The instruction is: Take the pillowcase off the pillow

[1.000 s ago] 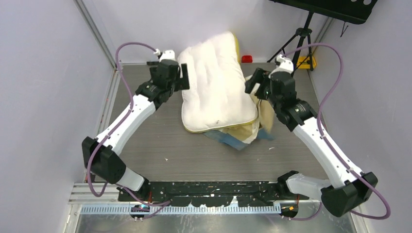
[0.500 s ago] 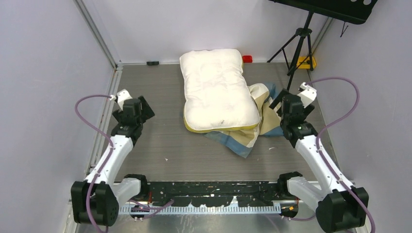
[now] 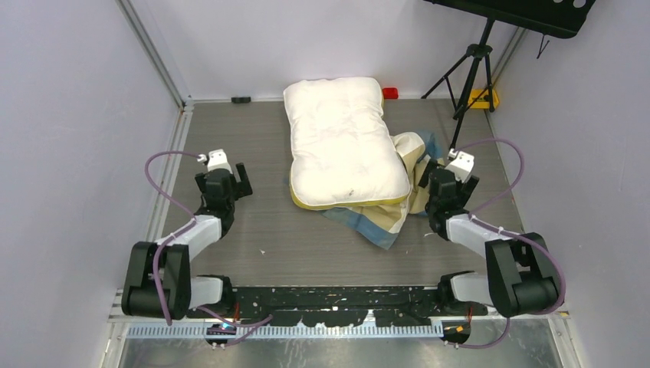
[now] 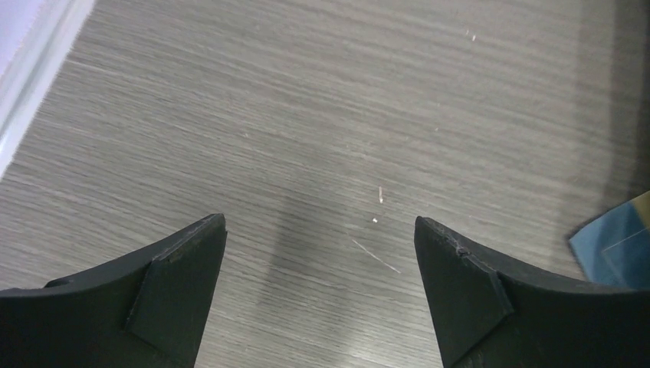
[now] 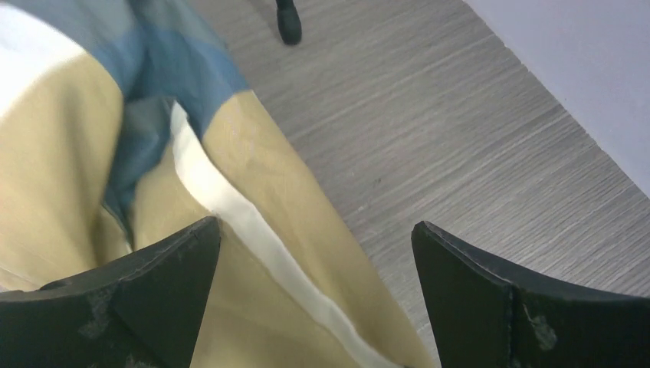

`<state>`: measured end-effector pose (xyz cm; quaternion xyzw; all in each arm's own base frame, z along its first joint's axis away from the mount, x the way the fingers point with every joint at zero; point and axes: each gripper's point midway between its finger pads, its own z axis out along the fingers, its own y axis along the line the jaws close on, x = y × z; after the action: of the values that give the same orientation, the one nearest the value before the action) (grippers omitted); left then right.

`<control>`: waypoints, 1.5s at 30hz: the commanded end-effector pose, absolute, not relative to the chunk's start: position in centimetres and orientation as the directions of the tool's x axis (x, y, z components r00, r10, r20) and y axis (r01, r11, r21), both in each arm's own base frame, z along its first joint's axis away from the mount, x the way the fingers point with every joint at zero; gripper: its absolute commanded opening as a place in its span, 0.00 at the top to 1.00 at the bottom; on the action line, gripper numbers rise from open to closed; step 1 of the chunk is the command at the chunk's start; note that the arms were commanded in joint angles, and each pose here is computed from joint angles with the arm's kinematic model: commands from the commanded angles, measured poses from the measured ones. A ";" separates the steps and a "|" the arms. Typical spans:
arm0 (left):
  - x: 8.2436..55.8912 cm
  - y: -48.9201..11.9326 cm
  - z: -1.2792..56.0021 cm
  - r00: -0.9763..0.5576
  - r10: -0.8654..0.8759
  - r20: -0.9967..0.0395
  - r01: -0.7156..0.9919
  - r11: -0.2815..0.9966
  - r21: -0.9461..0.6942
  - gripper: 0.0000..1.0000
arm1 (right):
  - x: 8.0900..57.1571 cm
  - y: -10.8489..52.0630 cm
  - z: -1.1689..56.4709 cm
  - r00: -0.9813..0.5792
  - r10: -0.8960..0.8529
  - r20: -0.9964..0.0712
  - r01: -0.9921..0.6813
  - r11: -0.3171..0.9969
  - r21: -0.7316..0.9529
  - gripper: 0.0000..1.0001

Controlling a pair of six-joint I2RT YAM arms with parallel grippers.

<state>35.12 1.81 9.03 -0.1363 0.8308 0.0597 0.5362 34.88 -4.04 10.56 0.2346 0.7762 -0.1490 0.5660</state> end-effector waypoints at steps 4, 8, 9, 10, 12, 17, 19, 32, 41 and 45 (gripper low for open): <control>37.4 1.0 9.2 -0.306 -0.057 -0.950 -0.189 0.982 0.002 0.10 | 38.1 -3.1 13.4 -0.147 0.054 -0.988 0.418 0.908 -0.012 0.00; 37.8 1.6 9.4 -0.289 -0.032 -0.957 -0.209 0.977 0.031 0.14 | 37.3 -2.9 11.8 -0.193 0.055 -0.980 0.395 0.918 -0.026 0.00; 37.9 1.6 9.4 -0.296 -0.030 -0.955 -0.210 0.977 0.034 0.14 | 37.2 -2.9 11.8 -0.162 0.052 -0.985 0.394 0.919 -0.016 0.01; 38.1 1.9 9.4 -0.295 -0.032 -0.955 -0.229 0.973 0.038 0.22 | 37.1 -3.3 11.5 -0.141 0.052 -0.989 0.412 0.911 -0.011 0.00; 38.0 2.6 9.2 -0.302 -0.049 -0.952 -0.278 0.960 0.038 0.30 | 36.8 -3.9 11.0 -0.106 0.053 -0.993 0.445 0.895 0.000 0.00; 37.9 1.8 9.8 -0.196 0.003 -0.981 -0.207 0.977 0.045 0.26 | 36.7 -4.7 9.5 -0.095 0.077 -0.992 0.475 0.880 0.023 0.01; 37.9 2.2 9.1 -0.172 0.001 -0.985 -0.230 0.972 0.041 0.25 | 37.0 -4.8 9.5 -0.103 0.096 -0.990 0.473 0.880 0.036 0.00; 39.2 -0.6 7.4 -0.236 0.079 -0.968 -0.042 0.995 0.092 0.00 | 37.9 -5.4 7.4 -0.154 0.156 -0.976 0.432 0.899 0.076 0.05; 39.1 -0.6 7.4 -0.237 0.078 -0.968 -0.041 0.995 0.090 0.00 | 37.9 -5.7 7.5 -0.143 0.166 -0.976 0.432 0.897 0.090 0.05; 39.1 -0.6 7.4 -0.237 0.078 -0.968 -0.041 0.995 0.090 0.00 | 37.9 -5.6 7.5 -0.144 0.162 -0.976 0.427 0.900 0.086 0.05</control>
<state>37.64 -0.43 4.81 0.0120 0.8133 0.0496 0.5796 36.87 -5.68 5.61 0.1904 0.7707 -0.1162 0.5969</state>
